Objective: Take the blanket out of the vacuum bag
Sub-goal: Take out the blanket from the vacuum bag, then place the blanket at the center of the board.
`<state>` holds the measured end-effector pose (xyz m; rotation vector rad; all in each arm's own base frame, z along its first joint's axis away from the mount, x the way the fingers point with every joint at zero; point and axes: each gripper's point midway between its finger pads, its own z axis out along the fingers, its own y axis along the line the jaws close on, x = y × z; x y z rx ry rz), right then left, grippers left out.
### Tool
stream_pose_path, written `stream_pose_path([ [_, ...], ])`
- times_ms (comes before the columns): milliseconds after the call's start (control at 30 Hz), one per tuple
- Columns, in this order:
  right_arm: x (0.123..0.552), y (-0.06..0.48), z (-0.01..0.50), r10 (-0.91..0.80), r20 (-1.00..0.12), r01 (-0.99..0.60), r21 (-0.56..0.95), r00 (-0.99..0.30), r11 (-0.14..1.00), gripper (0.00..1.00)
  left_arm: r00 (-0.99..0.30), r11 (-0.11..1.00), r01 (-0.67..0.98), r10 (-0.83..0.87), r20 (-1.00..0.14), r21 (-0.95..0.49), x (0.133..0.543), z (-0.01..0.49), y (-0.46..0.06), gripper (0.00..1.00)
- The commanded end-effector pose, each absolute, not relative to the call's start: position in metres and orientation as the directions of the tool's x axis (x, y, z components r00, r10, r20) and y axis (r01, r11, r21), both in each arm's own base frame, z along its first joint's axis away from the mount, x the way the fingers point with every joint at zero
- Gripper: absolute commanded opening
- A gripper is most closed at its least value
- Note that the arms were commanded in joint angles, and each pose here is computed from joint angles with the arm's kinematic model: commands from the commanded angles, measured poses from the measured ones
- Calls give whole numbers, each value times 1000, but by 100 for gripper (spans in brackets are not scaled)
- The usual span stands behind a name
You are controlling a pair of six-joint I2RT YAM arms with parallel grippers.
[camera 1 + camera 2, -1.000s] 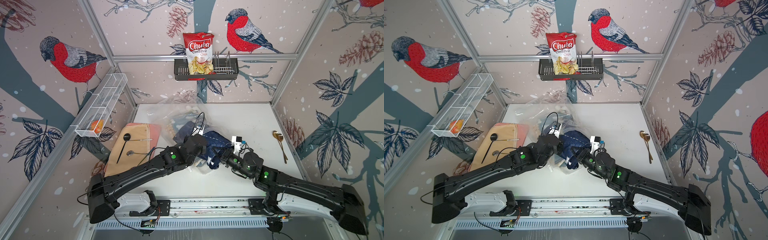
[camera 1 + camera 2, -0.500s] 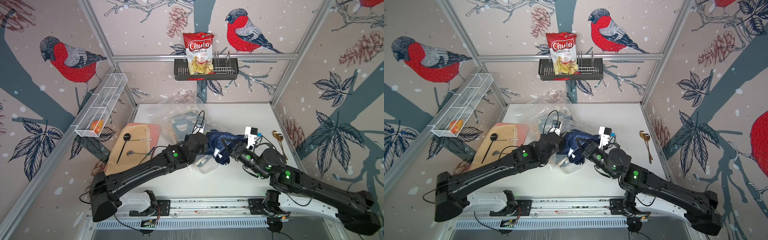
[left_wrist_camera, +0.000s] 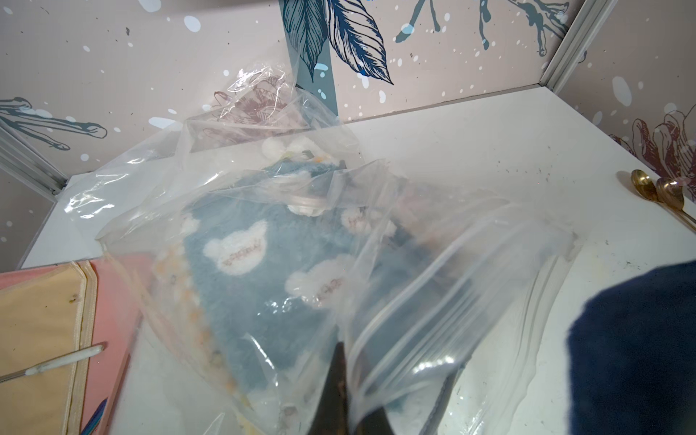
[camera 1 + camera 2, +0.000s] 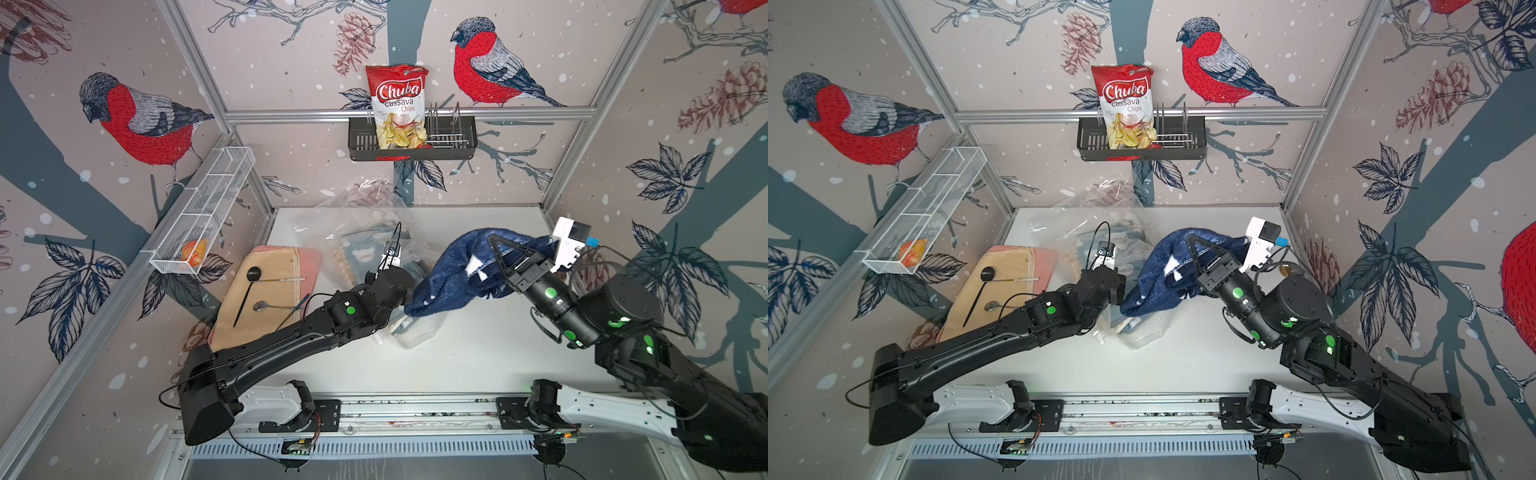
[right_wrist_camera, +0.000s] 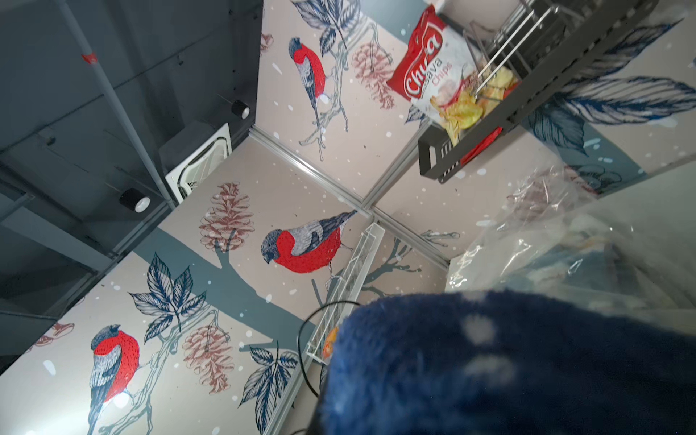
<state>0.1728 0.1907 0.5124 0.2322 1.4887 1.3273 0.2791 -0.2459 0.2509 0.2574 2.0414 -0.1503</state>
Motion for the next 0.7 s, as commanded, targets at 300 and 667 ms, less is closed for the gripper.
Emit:
stream_pose_path([
  [300, 264, 148, 504, 673, -639, -423, 762, -372, 490, 0, -451, 983, 184, 71, -890, -15, 276, 242, -225, 0],
  [667, 306, 87, 428, 721, -539, -309, 842, -435, 443, 0, -470, 980, 191, 47, -882, -50, 268, 231, -212, 0],
])
